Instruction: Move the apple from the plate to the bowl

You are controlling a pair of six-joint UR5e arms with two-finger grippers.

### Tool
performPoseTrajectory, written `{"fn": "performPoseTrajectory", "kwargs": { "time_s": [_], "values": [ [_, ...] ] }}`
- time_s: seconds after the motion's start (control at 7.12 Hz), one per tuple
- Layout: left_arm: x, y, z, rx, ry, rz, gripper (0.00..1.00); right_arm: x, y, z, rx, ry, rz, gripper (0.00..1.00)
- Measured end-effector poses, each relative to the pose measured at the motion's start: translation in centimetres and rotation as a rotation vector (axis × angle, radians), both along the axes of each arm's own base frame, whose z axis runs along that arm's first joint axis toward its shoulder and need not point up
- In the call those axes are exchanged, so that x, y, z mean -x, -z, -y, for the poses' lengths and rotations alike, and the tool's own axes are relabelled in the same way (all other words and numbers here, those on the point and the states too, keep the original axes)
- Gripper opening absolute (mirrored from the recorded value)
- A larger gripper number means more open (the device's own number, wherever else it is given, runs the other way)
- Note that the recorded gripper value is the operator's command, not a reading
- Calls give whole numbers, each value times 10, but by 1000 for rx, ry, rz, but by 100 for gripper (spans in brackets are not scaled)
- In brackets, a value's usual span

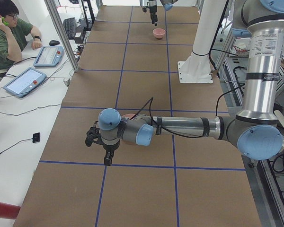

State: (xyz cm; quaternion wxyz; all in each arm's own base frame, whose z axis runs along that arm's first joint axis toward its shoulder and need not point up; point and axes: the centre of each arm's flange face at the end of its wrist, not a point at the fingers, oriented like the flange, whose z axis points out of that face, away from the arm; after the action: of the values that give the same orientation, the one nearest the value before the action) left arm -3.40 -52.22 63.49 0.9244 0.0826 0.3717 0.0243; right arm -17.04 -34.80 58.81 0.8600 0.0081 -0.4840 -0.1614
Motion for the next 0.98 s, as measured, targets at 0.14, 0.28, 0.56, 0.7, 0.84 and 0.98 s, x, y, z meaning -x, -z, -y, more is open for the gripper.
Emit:
{"fn": "performPoseTrajectory", "kwargs": {
  "time_s": [0.14, 0.28, 0.56, 0.7, 0.84, 0.98],
  "values": [
    [0, 1, 0, -1, 0, -1, 99, 10, -6, -5, 8, 28, -5, 93],
    [0, 1, 0, -3, 0, -1, 99, 19, -11, -9, 17, 53, -11, 43],
    [0, 2, 0, -4, 0, -1, 99, 34, -18, -16, 25, 93, -18, 0],
    [0, 2, 0, -5, 0, 0, 99, 39, -17, -17, 18, 107, -15, 0],
    [0, 2, 0, -5, 0, 0, 99, 43, -14, -15, 13, 112, -10, 0],
    [0, 3, 0, -5, 1, -1, 99, 44, -11, -14, 12, 110, -5, 0]
  ]
}}
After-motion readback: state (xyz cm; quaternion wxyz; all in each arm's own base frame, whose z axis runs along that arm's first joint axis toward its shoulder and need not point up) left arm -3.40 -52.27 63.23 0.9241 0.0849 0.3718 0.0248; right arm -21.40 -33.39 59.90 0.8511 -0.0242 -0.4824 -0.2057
